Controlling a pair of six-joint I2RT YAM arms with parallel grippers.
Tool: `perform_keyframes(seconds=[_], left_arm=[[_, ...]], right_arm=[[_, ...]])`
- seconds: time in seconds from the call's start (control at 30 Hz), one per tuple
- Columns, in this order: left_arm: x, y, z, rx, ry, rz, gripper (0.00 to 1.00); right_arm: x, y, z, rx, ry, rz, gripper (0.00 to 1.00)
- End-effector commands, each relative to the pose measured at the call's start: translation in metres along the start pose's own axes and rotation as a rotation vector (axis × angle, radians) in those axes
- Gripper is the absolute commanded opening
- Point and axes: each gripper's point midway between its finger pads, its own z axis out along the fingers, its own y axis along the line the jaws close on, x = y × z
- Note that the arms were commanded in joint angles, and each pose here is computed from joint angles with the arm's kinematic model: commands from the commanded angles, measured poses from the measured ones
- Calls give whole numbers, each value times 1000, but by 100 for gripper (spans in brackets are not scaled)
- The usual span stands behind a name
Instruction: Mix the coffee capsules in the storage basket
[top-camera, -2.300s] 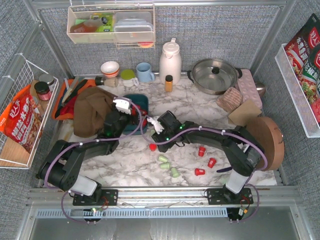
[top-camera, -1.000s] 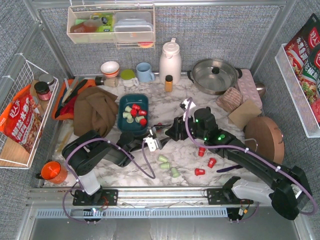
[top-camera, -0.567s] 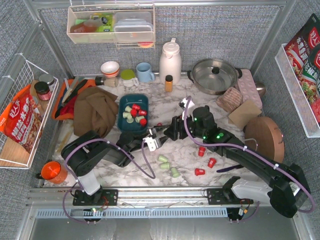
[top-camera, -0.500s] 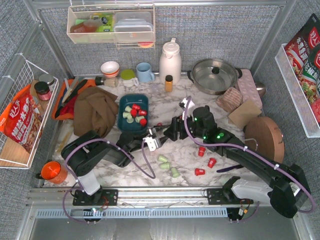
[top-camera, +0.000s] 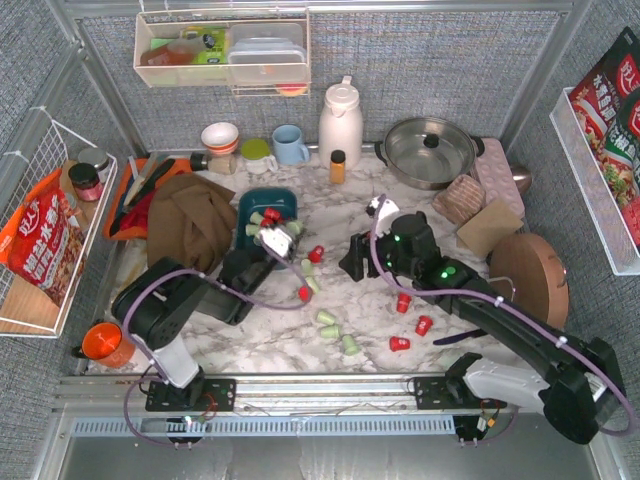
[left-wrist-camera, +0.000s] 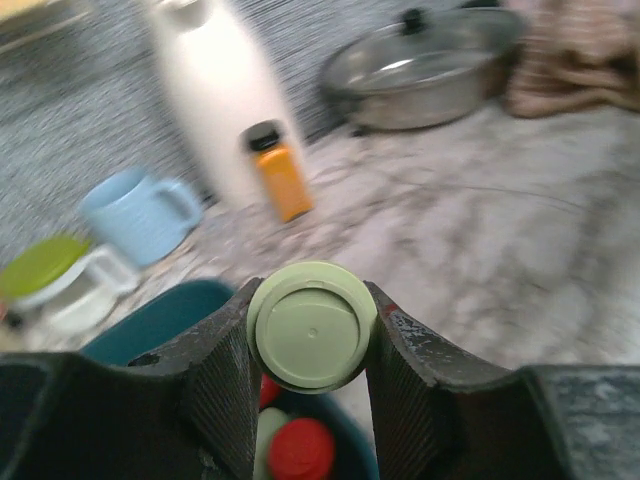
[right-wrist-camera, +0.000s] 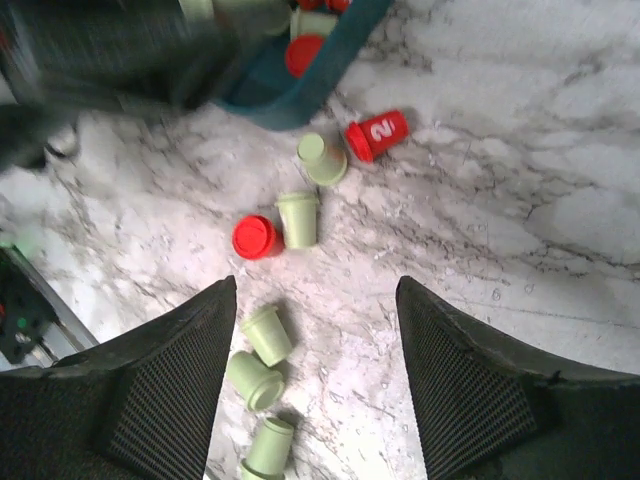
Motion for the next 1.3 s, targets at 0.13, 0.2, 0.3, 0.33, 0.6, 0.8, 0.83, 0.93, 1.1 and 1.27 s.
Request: perform_keyframes(seconds=[0.13, 0.2, 0.3, 0.33, 0.6, 0.8, 0.83, 0.93, 1.1, 1.27], left_arm=[[75, 82, -1, -384, 451, -331, 38], [88, 86, 0, -411, 491, -374, 43], [97, 93, -3, -475, 512, -424, 56], [96, 96, -5, -493, 509, -432, 63], [66, 105, -16, -510, 410, -395, 99], [52, 100, -23, -459, 382, -355, 99], [51, 100, -25, -458, 381, -353, 99], [52, 98, -27, -452, 379, -349, 99], [52, 91, -25, -408, 372, -343, 99], [47, 83, -22, -349, 337, -321, 99]], right_arm=[[48, 4, 37, -68, 199, -58, 67], [57, 6, 50, -76, 220, -54, 67], [68, 11, 70, -91, 247, -48, 64], [71, 13, 76, -95, 255, -49, 63], [100, 12, 115, -64, 345, -77, 53], [108, 7, 136, -17, 392, -113, 46], [109, 8, 138, -14, 397, -125, 46], [117, 10, 145, -6, 425, -152, 46], [125, 10, 150, 11, 455, -171, 46], [133, 3, 147, 40, 480, -182, 45]])
